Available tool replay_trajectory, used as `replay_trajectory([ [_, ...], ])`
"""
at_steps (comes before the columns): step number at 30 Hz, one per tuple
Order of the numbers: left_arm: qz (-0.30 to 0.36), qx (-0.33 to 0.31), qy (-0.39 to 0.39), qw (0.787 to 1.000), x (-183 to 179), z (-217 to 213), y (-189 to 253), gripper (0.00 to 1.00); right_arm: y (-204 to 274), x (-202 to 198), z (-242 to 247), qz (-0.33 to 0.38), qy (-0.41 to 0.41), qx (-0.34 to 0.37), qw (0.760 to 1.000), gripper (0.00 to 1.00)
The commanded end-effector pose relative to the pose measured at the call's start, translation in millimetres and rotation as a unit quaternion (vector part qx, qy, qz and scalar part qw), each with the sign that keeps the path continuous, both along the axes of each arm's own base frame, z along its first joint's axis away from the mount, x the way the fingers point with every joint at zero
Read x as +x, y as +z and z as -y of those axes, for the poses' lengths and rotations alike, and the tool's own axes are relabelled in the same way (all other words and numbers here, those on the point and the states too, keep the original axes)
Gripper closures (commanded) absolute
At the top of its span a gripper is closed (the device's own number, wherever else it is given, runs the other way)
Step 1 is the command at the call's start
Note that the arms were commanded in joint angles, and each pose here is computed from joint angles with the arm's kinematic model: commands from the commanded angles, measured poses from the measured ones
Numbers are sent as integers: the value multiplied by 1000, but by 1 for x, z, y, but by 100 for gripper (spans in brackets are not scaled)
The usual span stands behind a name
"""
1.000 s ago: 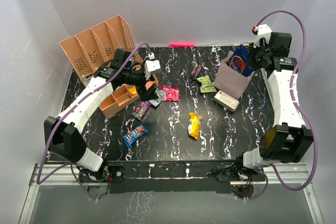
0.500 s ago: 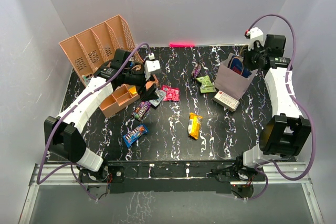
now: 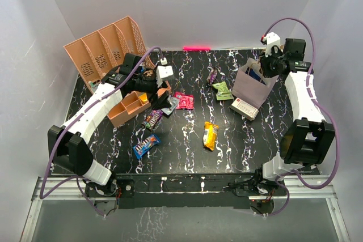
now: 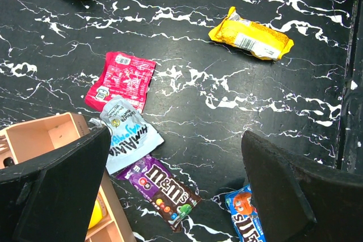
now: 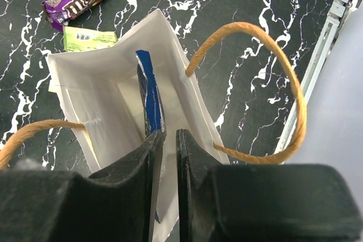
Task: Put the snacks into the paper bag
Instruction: Place the snack in the paper bag, then pick up the snack from the center of the board.
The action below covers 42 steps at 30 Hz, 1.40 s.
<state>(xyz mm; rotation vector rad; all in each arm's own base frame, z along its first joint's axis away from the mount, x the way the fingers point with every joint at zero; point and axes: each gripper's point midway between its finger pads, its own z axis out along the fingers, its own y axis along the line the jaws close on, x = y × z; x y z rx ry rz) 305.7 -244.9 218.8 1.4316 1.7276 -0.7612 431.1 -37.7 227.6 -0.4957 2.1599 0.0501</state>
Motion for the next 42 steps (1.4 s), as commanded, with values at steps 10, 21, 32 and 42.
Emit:
replay_trajectory([
  [10,2,14,59,998,12,-11,-2,2,67,-17,-17,53,1,41,998,60],
  [21,-39,139,103,984,-28,-66,-59,2,127,-49,-42,96,27,80,992,31],
  [32,-98,264,109,953,-114,-134,-130,2,131,-67,-100,89,112,142,979,30],
  [42,-113,263,144,947,-122,-130,-153,2,120,-69,-96,88,97,126,983,30],
])
